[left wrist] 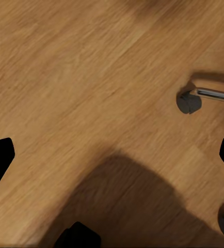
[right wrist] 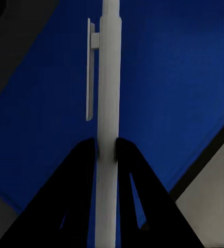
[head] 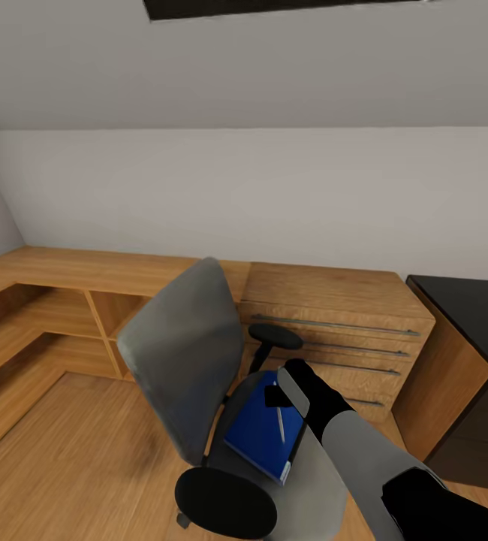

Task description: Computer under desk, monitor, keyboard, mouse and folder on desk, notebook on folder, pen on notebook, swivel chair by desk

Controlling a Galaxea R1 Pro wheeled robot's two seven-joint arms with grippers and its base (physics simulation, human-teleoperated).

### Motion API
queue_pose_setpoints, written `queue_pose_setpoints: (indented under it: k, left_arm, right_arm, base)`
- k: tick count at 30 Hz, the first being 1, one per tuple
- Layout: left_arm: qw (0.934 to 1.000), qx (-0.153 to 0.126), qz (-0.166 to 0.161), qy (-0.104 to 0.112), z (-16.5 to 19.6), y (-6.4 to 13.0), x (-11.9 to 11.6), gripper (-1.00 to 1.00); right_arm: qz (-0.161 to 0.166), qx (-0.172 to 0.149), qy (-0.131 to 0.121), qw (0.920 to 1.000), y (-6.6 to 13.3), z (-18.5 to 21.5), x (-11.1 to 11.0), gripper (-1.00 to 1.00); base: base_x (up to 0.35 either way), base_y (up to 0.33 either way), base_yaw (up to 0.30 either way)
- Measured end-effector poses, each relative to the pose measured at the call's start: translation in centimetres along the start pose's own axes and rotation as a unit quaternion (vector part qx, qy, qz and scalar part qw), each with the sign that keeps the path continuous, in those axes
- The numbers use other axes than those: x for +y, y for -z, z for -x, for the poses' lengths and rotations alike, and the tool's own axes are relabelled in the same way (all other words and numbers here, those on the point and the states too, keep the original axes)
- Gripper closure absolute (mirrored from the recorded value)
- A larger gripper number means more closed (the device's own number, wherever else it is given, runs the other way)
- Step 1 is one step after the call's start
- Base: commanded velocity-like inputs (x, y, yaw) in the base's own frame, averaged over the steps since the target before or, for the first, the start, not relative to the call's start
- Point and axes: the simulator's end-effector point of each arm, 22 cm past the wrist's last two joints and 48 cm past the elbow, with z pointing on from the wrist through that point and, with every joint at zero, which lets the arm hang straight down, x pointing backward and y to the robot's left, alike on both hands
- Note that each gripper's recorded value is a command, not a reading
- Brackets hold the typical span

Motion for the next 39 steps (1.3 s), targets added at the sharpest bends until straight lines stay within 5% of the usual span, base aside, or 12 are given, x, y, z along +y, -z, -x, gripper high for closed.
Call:
queue_pose_setpoints:
  k: [10,26,27,28,39]
  left_arm:
    - [1.0,0.002,-0.002,-0.002,0.8,1.5,-0.6,-1.0]
    - [0.9999,0.015,0.007,-0.003,-0.7,1.6,0.3,-1.0]
    - [0.9998,0.013,0.011,-0.004,-0.8,1.6,0.6,-1.0]
    - [0.9995,-0.025,0.02,-0.002,0.3,1.7,1.5,-1.0]
    - [0.9989,-0.038,0.026,-0.004,0.3,1.9,2.1,-1.0]
  right_arm:
    - [0.0,0.004,0.001,1.0,1.4,0.3,0.1,1.0]
    - [-0.002,0.009,0.002,1.0,0.9,-0.6,0.0,1.0]
    - [-0.002,0.009,0.002,1.0,0.9,-0.6,0.0,1.0]
    - [-0.003,0.011,0.002,0.9999,0.8,-0.8,-0.1,1.0]
    - [-0.008,0.019,0.006,0.9998,0.5,-1.5,-0.3,1.0]
  base:
    - [0.0,0.0,0.0]
    - [0.0,0.0,0.0]
    - [0.0,0.0,0.0]
    - [0.0,0.0,0.0]
    - [0.0,0.0,-0.124]
